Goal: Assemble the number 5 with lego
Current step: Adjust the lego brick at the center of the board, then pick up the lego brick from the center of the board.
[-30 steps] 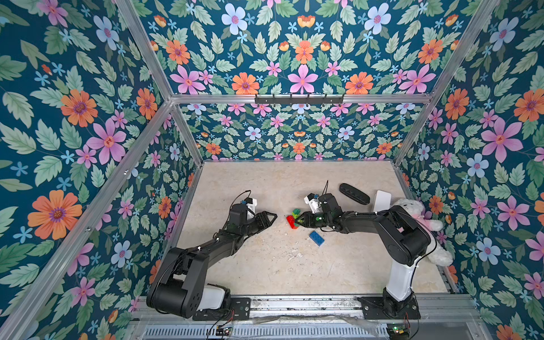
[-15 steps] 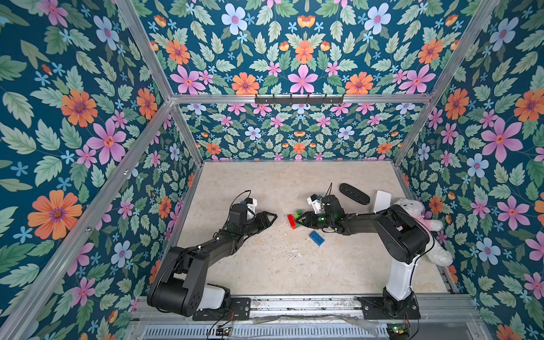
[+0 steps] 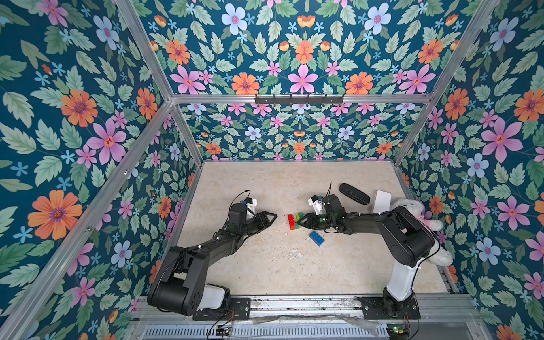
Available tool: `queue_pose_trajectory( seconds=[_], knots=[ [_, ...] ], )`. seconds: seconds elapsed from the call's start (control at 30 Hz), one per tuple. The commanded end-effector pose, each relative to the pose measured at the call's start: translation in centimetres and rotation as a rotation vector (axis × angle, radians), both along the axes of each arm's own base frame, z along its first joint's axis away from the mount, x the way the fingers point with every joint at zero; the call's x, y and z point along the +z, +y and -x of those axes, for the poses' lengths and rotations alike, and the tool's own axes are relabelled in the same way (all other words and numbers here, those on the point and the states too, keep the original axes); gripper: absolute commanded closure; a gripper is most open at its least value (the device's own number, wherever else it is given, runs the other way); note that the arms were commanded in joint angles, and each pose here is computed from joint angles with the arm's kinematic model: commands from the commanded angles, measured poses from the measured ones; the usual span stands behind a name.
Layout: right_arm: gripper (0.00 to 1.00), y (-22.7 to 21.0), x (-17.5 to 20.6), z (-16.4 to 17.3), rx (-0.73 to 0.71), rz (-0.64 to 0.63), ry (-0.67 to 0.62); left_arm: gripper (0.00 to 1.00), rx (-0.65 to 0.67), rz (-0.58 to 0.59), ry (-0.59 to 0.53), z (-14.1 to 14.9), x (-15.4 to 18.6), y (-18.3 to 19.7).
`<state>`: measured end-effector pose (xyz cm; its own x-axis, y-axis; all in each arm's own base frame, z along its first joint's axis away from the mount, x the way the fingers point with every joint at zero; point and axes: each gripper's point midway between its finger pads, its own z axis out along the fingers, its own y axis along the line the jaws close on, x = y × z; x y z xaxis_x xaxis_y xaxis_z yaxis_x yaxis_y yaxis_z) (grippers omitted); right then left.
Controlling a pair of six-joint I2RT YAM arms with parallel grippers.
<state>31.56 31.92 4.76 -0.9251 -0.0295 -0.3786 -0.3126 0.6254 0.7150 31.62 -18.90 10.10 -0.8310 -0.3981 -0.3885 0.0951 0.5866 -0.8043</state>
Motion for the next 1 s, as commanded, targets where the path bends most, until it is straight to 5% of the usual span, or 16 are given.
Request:
queue_pose_trajectory(
  seconds=[0.0, 0.5, 0.53, 0.57, 0.87, 0.97],
  knots=[
    [0.51, -0.9, 1.0, -0.2, -0.013, 0.056, -0.04, 0.37, -0.01, 0.022, -0.028, -0.2, 0.8, -0.3],
    [0.39, -8.7, 3.5, 5.4, -0.134, 0.538, -0.282, 0.37, -0.039, -0.046, -0.051, 1.9, 1.7, -0.5],
    [0.1, -8.9, 3.2, 5.8, -0.136, 0.555, -0.294, 0.37, -0.042, -0.046, -0.054, 2.1, 1.8, -0.6],
    [0.01, -9.0, 3.0, 6.3, -0.136, 0.563, -0.311, 0.37, -0.046, -0.05, -0.061, 2.4, 1.9, -0.8],
    [0.09, -8.6, 2.2, 7.1, -0.136, 0.528, -0.368, 0.37, -0.086, -0.104, -0.083, 4.3, 1.4, -3.0],
    [0.01, -8.3, 1.6, 7.0, -0.113, 0.546, -0.368, 0.37, -0.091, -0.11, -0.081, 4.8, 1.0, -3.5]
  ],
)
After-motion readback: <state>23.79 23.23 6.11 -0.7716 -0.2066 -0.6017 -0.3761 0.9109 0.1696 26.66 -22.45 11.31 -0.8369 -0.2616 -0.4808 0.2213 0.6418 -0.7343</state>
